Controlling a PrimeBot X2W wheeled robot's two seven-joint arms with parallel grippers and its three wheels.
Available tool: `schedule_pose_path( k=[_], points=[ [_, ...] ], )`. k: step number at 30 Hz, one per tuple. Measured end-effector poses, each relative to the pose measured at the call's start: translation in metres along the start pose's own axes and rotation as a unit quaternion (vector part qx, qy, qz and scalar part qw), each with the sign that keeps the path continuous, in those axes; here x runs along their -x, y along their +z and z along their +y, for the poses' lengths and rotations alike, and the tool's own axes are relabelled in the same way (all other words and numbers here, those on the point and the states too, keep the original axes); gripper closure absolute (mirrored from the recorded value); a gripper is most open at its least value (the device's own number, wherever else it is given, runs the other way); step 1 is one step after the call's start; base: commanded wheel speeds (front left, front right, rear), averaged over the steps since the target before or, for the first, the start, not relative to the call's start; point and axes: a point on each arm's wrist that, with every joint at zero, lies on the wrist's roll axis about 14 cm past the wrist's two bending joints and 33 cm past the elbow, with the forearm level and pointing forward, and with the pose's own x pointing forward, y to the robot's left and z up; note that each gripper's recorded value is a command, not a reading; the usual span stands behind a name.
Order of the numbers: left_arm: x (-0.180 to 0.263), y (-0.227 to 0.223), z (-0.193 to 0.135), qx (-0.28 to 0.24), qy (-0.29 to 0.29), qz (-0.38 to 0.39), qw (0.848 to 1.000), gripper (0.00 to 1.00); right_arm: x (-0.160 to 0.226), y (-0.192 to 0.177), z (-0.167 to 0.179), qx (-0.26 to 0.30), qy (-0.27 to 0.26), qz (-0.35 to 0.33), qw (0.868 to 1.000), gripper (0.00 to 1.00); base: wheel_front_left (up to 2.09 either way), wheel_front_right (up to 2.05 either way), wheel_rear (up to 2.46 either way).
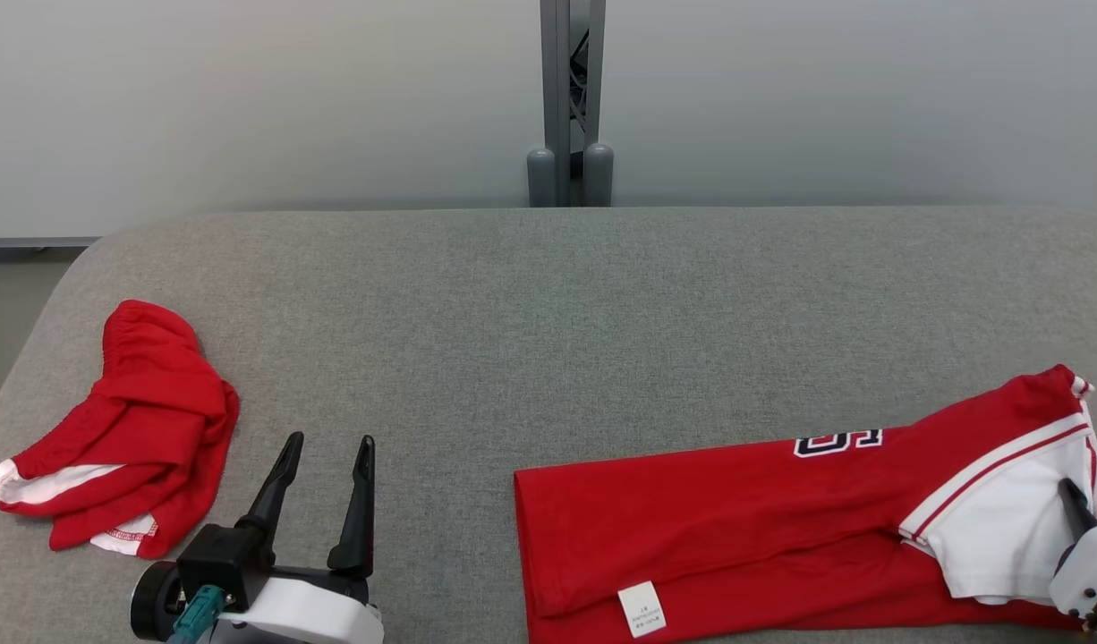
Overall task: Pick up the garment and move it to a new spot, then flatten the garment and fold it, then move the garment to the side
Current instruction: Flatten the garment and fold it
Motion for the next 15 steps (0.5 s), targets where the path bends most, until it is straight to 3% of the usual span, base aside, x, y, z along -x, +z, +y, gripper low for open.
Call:
schedule_pose_path(
  k=[5, 15],
  points=[
    [0.002, 0.001, 0.0, 0.003, 0.002, -0.001, 1.0, 0.0, -0.001, 0.01, -0.004, 0.022, -0.002, 0.002, 1.0, 1.0, 0.0, 0.0, 0.0],
    [0.006, 0.001, -0.007, 0.01, -0.005, -0.002, 1.0, 0.0, 0.006, 0.004, 0.03, 0.048, 0.052, 0.023, 0.997, 1.0, 0.0, 0.0, 0.0]
  ],
)
